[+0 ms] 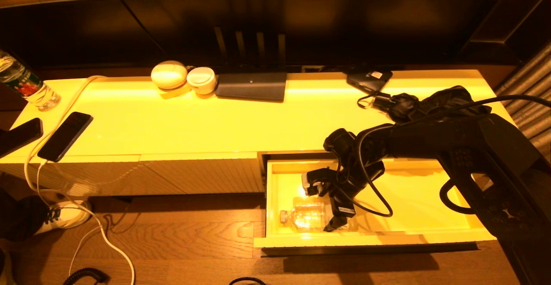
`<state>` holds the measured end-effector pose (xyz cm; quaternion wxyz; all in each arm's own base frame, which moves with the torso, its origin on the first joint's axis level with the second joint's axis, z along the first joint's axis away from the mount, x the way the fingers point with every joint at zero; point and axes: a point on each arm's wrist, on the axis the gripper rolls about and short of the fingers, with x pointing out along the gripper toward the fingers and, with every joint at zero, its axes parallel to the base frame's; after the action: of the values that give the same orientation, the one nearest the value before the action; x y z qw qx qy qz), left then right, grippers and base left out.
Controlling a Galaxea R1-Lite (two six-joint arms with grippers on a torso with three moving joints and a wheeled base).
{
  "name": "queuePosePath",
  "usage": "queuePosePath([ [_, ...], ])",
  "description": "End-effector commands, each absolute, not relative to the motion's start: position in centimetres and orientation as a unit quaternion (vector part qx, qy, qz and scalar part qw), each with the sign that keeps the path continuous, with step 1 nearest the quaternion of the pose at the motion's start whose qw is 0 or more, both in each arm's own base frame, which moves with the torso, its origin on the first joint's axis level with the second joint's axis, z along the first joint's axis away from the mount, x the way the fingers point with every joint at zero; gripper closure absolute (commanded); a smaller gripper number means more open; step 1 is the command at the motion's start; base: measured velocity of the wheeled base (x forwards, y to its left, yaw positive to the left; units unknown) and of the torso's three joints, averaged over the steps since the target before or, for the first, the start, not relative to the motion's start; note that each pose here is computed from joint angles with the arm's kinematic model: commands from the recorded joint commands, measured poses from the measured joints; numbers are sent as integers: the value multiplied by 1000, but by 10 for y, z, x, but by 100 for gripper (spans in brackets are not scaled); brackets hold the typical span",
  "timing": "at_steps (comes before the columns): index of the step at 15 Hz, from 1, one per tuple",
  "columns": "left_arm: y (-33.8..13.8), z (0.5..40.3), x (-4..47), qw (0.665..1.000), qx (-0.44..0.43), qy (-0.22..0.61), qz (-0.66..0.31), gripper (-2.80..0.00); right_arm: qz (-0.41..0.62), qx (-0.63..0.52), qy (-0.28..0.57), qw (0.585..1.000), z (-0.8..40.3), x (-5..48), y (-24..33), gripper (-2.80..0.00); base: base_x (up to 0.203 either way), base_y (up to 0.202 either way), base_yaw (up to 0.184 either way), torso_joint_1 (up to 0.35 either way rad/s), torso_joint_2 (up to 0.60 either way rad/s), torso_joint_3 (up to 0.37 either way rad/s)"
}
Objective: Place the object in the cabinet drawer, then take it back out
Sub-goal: Take the mineral water out of the drawer and put it on the table
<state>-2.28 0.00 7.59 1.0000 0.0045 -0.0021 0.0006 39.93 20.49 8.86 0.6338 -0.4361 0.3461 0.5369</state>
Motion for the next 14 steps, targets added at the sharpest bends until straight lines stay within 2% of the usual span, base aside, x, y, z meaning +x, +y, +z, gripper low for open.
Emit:
queuePosePath([
  [1,0,75,-23,1000,5,-1,1,0,539,-438,346,631,88,399,205,-280,0,0,0,0,0,0],
  [2,0,75,-23,1000,5,-1,1,0,539,-438,346,631,88,399,205,0,0,0,0,0,0,0],
  [14,0,75,-23,1000,5,-1,1,0,540,-437,346,631,89,399,205,0,0,0,0,0,0,0],
])
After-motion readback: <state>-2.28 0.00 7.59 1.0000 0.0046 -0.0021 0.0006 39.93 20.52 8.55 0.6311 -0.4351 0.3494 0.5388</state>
